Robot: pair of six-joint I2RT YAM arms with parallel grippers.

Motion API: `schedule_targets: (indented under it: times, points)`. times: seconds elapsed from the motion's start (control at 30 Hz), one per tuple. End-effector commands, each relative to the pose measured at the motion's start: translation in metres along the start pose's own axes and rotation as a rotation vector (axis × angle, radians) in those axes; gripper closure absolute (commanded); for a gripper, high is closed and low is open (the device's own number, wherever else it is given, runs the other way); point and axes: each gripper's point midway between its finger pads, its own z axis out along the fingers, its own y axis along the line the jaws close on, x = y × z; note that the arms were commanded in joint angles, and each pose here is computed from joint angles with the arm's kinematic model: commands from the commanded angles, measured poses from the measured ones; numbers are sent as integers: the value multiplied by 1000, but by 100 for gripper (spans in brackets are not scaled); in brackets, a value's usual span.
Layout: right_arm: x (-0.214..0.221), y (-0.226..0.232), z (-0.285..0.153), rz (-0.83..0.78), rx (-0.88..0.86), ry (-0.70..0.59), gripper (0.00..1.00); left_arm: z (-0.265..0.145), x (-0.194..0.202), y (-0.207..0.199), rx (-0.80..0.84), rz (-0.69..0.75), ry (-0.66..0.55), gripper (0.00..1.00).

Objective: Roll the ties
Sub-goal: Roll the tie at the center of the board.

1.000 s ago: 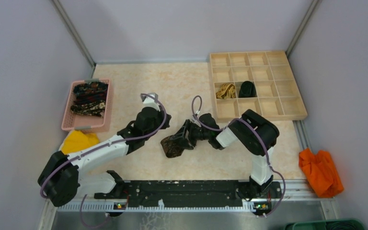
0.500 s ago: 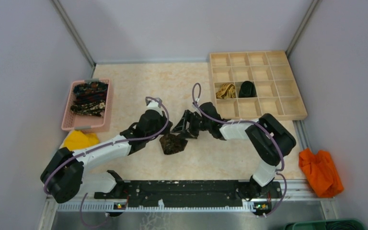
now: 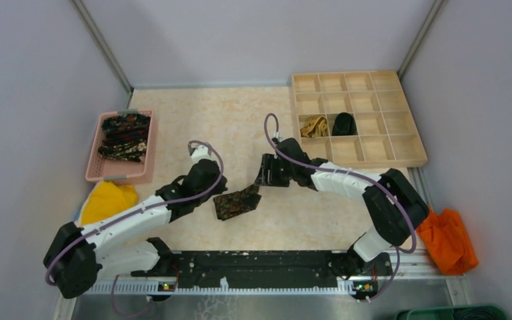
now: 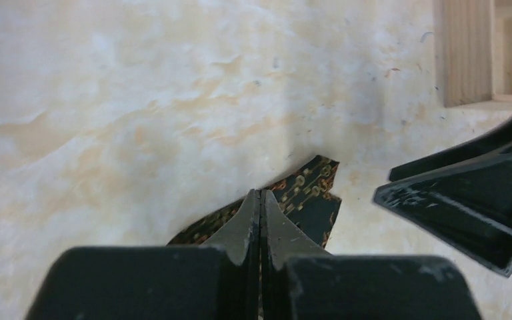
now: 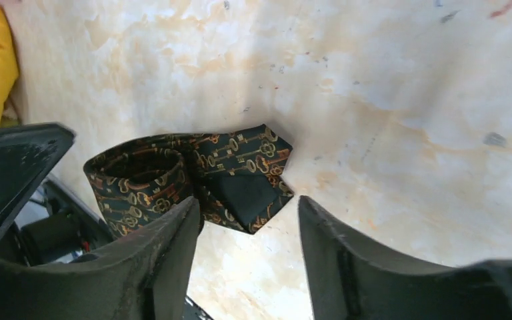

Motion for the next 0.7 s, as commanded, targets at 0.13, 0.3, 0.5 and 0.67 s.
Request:
schedule_targets:
  times: [0.13,0.3,0.5,0.67]
  points:
    - [-27,30,-33,-233,1,-167,66,-63,21,82,-420,-154,21,100]
    - [-2,65,-34,-345,-75,-114,70,-68,65,105,-533,-203,129,100]
    - [27,86,-34,-399,-174,-38,71,-71,75,121,-631,-191,124,100]
    - [38,94,-24,-413,-234,19,71,-65,73,120,-626,-173,109,100]
